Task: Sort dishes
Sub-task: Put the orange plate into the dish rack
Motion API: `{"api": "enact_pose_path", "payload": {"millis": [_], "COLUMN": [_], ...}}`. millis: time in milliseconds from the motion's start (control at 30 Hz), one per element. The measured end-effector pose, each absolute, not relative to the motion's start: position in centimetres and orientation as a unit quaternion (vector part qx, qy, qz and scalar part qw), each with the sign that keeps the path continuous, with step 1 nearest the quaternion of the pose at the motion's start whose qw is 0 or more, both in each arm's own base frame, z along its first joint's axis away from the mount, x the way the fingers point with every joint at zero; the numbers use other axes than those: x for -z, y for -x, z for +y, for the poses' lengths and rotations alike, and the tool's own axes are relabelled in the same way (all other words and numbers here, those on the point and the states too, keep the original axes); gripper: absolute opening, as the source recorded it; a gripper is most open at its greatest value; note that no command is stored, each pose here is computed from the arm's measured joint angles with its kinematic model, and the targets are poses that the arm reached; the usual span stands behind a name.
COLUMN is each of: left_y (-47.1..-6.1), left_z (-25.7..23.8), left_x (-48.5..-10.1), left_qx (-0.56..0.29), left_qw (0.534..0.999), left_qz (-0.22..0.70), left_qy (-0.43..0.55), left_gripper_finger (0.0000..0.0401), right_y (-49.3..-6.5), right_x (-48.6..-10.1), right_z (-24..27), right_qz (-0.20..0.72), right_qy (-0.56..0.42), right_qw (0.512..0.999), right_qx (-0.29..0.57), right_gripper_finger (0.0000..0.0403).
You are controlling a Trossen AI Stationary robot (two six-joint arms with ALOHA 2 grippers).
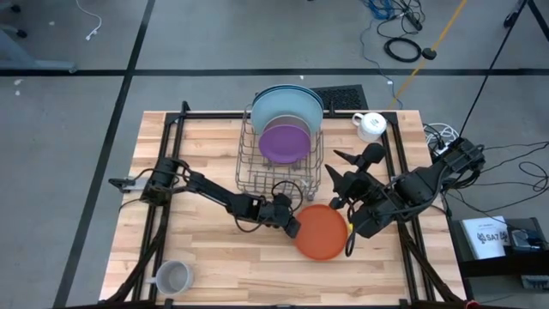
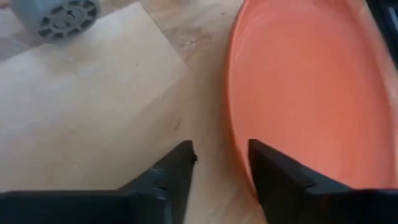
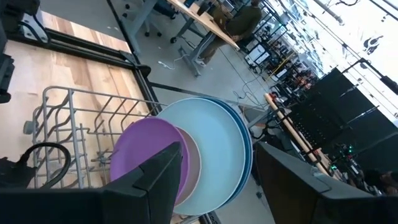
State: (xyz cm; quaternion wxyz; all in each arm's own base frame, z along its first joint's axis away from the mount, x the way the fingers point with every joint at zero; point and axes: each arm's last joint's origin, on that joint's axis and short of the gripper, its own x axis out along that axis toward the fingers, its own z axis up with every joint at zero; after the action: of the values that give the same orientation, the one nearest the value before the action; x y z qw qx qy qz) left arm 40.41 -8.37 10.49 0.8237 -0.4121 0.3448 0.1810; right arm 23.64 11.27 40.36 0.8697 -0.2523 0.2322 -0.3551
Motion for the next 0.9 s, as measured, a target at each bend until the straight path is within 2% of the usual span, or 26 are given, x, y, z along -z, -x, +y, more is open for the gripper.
{"api": "enact_pose_path", "payload": {"millis": [167,233,533,667,900], "left_y": [-40.4,-40.5,-40.1,-39.3,-35.4], "left_z": [-8.3,-8.3,-9.7,-10.2,-9.9], "left_x": [-10.4,-10.5,-13.5,-18.0,-26.3], "left_qx": [-0.186,-0.184,-0.109,-0.093,-0.117], "left_qw": [0.832,0.832,0.855,0.884,0.925], "left_qz": [0.344,0.34,0.345,0.304,0.225], "left_qy": [0.395,0.397,0.371,0.341,0.282], "left_gripper_finger": [0.0043,0.0014,0.0003,0.0002,0.0001], "right_y": [-23.7,-23.7,-23.6,-23.4,-23.1], "right_x": [-40.4,-40.4,-40.4,-40.6,-40.8], "right_z": [11.3,11.3,11.2,11.3,11.7], "right_qz": [0.232,0.232,0.23,0.206,0.176], "right_qy": [0.252,0.252,0.258,0.266,0.276], "right_qw": [0.87,0.87,0.866,0.857,0.848], "right_qx": [0.355,0.356,0.362,0.391,0.417], "right_gripper_finger": [0.0199,0.0199,0.0199,0.0199,0.0199]}}
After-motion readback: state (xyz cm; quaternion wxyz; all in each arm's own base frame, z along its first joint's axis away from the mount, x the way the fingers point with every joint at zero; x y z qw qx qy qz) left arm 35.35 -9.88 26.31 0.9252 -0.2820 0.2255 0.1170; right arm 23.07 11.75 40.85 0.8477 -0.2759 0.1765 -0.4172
